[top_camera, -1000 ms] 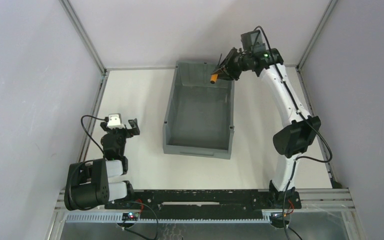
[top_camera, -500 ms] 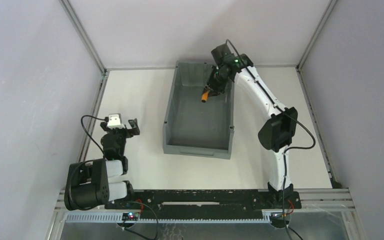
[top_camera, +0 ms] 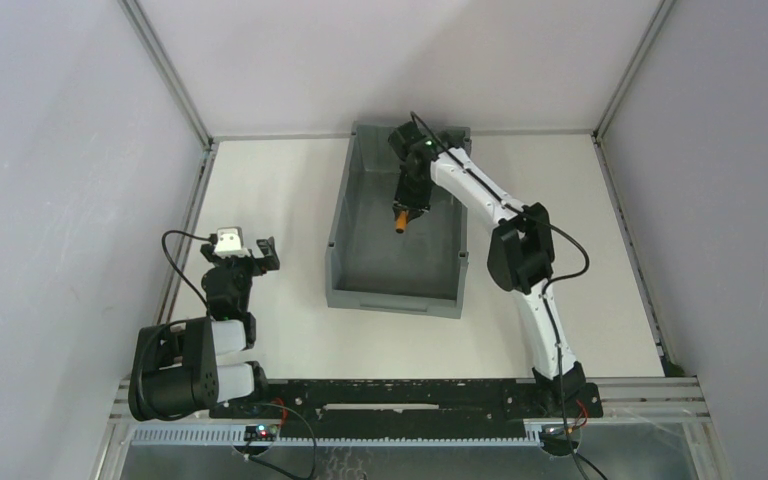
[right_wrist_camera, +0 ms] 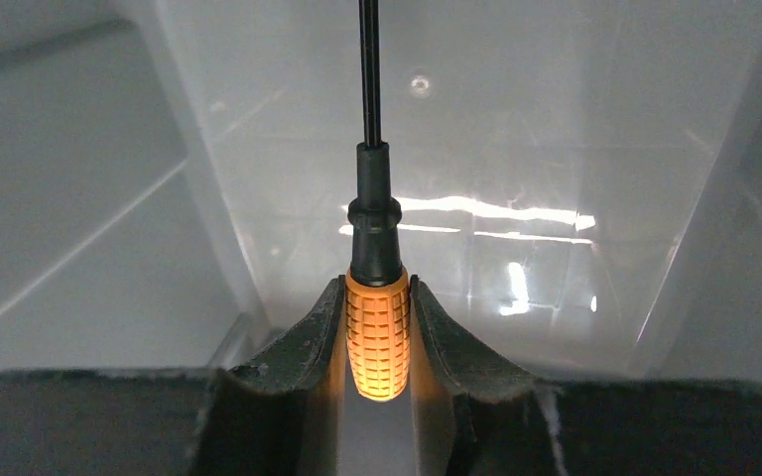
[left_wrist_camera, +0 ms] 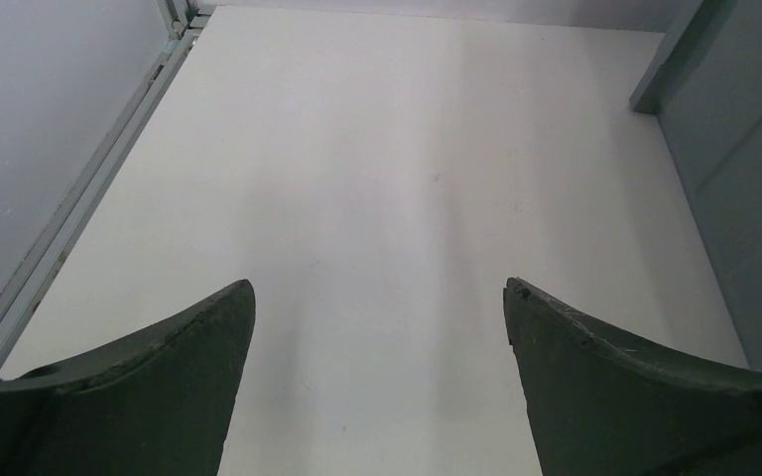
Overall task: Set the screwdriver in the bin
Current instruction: Place the screwdriver in the bin.
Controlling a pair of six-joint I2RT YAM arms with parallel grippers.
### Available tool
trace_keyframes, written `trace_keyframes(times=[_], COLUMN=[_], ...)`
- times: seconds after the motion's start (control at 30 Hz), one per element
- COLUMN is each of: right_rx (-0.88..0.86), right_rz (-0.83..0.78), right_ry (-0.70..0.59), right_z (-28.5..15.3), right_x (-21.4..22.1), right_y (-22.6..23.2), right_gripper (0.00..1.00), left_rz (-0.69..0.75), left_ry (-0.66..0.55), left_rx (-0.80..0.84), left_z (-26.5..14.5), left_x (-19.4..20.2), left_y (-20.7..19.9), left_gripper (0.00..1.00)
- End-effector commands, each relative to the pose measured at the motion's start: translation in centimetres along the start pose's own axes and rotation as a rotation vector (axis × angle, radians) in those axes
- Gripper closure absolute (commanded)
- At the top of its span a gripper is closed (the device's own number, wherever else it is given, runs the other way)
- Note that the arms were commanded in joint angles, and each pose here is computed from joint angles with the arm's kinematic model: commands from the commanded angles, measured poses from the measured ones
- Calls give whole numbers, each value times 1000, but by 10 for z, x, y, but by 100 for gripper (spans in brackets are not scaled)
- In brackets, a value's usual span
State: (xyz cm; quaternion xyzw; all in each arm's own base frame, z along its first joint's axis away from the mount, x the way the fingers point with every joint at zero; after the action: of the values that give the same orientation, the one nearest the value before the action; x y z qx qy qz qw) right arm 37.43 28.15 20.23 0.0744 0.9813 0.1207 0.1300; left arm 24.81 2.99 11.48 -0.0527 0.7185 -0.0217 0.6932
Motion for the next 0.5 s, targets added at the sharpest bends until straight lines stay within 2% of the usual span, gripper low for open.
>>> trace_keyframes(times=[0.0,0.47], right_rx=[39,139], right_rz=[-58,-87], right_ry=[-41,-25], right_z=[11,74], right_x=[-1,10], right_y=[4,-3], right_gripper=[100,100], left_rz=[0,0], left_ry=[-91,-93], left_rx=[8,7], left_z=[10,10], left_x=[-22,-22], left_y=[-2,-2], left_gripper=[0,0])
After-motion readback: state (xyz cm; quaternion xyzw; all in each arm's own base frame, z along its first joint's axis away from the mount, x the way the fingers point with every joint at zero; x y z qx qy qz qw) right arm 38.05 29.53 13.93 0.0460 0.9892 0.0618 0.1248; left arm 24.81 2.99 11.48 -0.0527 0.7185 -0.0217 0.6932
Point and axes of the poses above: each gripper's point midway between its finger pads, its own z axis out along the fingers, its own y axis along the line the jaws close on, x = y × z, the point moved 9 cm from there along -z, back along the fingers, and after that the axes turned 4 degrees about -z, right-handed, at the moved point
